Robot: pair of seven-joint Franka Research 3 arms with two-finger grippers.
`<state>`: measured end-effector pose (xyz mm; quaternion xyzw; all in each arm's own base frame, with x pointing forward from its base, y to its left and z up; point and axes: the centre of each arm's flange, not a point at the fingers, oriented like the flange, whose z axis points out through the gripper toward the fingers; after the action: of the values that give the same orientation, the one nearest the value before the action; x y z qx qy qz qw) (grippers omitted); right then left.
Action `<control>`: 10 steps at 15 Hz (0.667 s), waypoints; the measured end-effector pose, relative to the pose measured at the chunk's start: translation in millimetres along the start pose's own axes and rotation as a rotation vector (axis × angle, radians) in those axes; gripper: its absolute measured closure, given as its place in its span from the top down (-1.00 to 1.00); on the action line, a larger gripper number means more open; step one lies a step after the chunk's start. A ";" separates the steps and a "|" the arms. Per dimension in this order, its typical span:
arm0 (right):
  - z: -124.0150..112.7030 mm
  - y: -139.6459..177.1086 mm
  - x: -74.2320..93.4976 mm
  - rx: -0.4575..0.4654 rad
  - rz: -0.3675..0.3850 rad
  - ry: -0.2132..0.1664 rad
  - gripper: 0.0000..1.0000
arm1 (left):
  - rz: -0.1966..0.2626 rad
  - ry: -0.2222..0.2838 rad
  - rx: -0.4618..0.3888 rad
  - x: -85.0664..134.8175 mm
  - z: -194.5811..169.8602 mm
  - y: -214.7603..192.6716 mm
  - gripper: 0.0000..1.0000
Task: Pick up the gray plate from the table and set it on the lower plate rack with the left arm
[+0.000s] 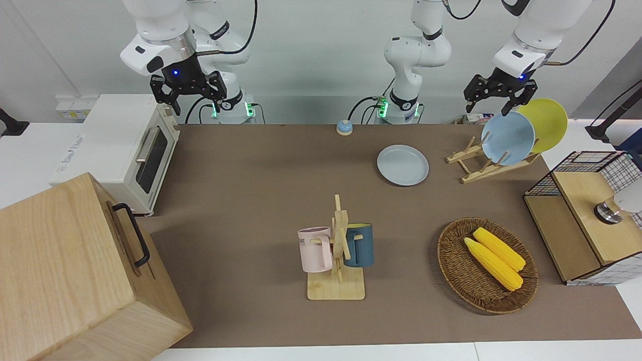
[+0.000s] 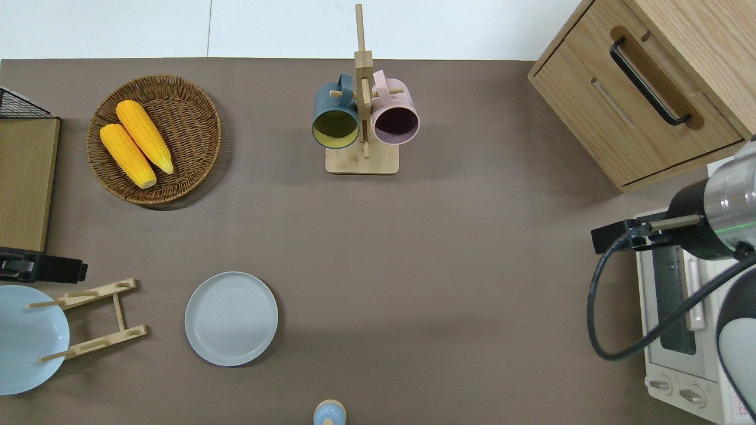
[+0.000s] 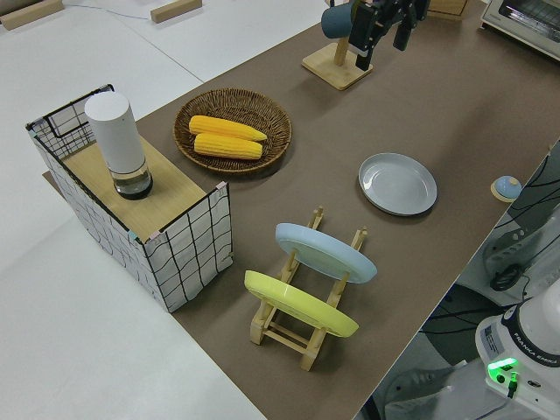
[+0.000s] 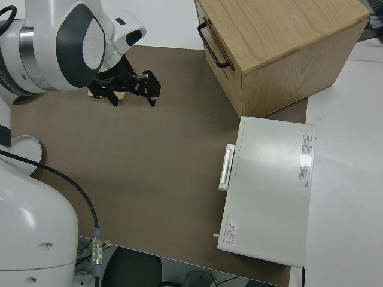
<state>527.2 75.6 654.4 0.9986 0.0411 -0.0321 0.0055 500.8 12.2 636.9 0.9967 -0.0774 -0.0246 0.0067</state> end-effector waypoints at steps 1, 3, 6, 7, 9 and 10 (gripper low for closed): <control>0.0 0.0 0.0 0.000 0.000 0.000 0.98 | -0.001 0.000 0.000 0.0 0.0 0.0 1.00; 0.0 0.0 0.0 0.000 0.000 0.000 0.98 | -0.076 0.014 0.002 2.1 0.1 0.4 1.00; 0.0 0.0 0.0 0.000 0.000 0.000 0.98 | -0.104 0.009 0.002 2.9 4.4 1.6 1.00; 0.0 0.0 0.0 0.000 0.000 0.000 0.98 | -0.108 0.007 0.001 3.1 6.0 1.6 1.00; 0.0 0.0 0.0 0.000 0.000 0.000 0.98 | -0.112 0.005 0.001 3.6 8.0 1.5 1.00; 0.0 0.0 0.0 0.000 0.000 0.000 0.98 | -0.114 0.006 0.001 3.9 8.7 1.5 1.00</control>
<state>527.2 75.7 654.4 0.9986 0.0411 -0.0321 0.0055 504.1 10.1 628.0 0.9995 -0.0204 -0.0219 0.0048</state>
